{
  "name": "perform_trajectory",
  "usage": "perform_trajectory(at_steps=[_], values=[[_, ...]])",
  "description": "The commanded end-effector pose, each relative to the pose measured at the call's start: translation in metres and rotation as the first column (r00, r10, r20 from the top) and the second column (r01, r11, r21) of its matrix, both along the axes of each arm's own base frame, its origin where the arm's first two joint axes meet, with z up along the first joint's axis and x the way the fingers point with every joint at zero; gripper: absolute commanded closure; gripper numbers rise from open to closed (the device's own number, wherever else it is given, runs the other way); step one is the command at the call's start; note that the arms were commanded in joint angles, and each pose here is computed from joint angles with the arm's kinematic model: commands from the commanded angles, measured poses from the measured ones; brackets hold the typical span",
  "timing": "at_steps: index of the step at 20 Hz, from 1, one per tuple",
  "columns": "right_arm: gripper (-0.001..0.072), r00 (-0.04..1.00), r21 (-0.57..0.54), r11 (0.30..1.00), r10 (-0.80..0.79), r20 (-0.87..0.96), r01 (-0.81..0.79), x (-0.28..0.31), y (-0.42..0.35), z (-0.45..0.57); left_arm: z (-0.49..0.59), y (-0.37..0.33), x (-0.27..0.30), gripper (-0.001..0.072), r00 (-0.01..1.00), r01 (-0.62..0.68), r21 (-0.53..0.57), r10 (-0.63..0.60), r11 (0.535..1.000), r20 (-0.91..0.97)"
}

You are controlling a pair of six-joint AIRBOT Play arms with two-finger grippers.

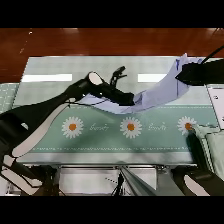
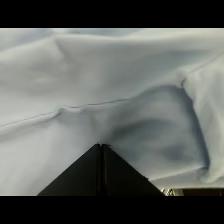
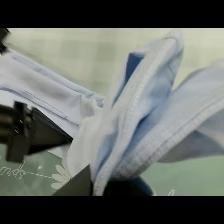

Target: Fold the shirts.

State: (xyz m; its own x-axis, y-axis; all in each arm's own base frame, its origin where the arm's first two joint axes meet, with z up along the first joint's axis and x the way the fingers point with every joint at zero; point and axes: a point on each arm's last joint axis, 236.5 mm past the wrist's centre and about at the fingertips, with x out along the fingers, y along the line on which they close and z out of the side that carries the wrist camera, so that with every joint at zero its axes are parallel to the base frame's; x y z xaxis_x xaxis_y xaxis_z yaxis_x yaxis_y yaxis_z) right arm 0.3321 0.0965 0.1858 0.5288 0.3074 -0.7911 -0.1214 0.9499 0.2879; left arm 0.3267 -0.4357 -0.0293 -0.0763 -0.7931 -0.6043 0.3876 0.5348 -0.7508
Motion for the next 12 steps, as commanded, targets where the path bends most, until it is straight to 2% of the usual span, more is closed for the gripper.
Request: perform_trajectory(at_steps=[1,4,7,10,12], values=[[0.068,1.0,0.008,1.0,-0.012,0.002,0.012,-0.005,0.0,0.005,-0.014,-0.032,-0.017,0.0682,0.999,-0.004,0.011,0.004,1.0,0.038],[0.068,1.0,0.002,1.0,-0.018,0.015,0.018,-0.002,-0.002,0.006,-0.016,-0.021,-0.006,0.0683,0.999,-0.019,0.018,0.018,1.0,0.032],[0.0681,1.0,0.012,1.0,-0.015,0.019,0.015,-0.001,0.0,0.006,0.006,0.025,0.038,0.0684,0.994,-0.091,0.017,0.089,0.996,0.063],[0.0681,0.999,-0.052,0.998,0.035,0.011,-0.034,0.004,0.012,-0.006,0.067,0.104,0.099,0.0684,0.949,-0.224,0.014,0.215,0.974,0.232],[0.068,0.994,-0.054,0.993,0.104,0.031,-0.102,0.019,0.045,-0.017,0.12,0.163,0.127,0.0684,0.885,-0.327,-0.016,0.312,0.945,0.347]])
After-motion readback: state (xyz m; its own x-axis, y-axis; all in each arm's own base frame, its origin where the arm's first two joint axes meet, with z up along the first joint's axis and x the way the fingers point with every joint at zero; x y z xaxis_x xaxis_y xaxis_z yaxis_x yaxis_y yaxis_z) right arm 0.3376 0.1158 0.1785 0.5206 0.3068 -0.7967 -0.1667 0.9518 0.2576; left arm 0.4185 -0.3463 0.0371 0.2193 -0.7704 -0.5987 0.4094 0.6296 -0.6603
